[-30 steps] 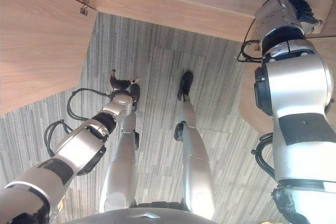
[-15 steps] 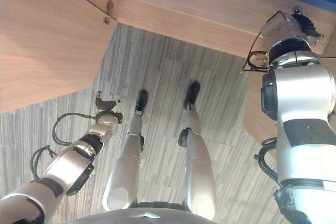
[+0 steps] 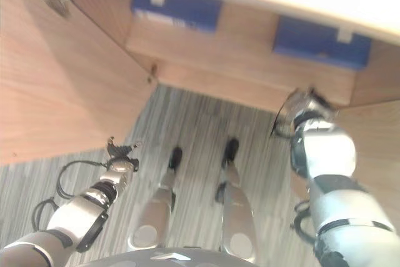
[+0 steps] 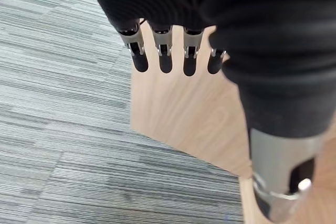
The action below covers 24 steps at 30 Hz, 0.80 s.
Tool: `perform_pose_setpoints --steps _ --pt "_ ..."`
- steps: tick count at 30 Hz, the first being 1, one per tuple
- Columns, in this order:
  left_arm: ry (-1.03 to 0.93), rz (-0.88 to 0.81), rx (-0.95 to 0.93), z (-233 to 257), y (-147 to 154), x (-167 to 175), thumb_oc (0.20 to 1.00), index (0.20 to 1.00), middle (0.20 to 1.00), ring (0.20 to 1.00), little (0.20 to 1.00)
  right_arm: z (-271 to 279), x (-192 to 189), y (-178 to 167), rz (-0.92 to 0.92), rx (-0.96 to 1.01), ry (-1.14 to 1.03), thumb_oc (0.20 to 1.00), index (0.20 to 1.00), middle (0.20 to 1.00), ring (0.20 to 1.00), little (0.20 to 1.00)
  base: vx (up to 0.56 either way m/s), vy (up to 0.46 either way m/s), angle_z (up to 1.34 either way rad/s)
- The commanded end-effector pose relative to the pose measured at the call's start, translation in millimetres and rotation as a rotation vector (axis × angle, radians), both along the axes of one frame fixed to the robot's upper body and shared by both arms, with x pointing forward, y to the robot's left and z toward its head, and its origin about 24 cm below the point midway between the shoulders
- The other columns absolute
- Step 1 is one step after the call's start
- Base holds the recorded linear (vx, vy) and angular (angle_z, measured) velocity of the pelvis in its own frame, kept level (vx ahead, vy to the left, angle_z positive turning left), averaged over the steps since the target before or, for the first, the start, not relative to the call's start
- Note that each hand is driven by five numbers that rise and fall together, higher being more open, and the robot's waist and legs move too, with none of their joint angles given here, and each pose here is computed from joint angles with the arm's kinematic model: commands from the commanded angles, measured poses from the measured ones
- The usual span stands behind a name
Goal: Put the empty folder in the office cabinet
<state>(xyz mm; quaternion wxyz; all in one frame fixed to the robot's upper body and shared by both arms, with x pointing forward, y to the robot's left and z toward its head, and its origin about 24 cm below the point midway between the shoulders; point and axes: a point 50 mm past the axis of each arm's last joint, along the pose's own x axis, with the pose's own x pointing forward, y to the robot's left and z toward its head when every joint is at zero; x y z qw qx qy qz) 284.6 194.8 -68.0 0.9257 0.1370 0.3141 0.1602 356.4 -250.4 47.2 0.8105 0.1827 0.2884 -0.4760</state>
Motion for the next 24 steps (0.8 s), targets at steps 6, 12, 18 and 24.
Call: perform_pose_setpoints --steps 6,12,18,24 --pt "0.120 0.049 0.025 -12.3 5.4 -12.2 1.000 1.000 1.000 1.000 1.000 -61.4 -24.8 49.0 0.338 -0.149 0.141 1.000 1.000 1.000 1.000 1.000 0.01 0.135 -0.25" --pt "0.200 0.044 0.003 -27.7 7.1 -31.5 1.000 1.000 1.000 1.000 1.000 -103.5 -52.2 89.7 0.663 -0.132 0.183 1.000 1.000 1.000 1.000 1.000 -0.04 0.067 -0.24" --pt "0.281 0.089 -0.019 -43.9 32.1 -62.7 1.000 1.000 1.000 1.000 1.000 -118.2 -67.8 80.4 0.818 -0.153 0.180 1.000 1.000 1.000 1.000 1.000 -0.03 0.048 -0.39" --pt "0.398 0.103 -0.037 -70.3 62.9 -135.1 1.000 1.000 1.000 1.000 1.000 -74.3 -48.4 32.4 1.076 -0.430 0.005 1.000 1.000 1.000 1.000 1.000 -0.03 0.051 -0.41"
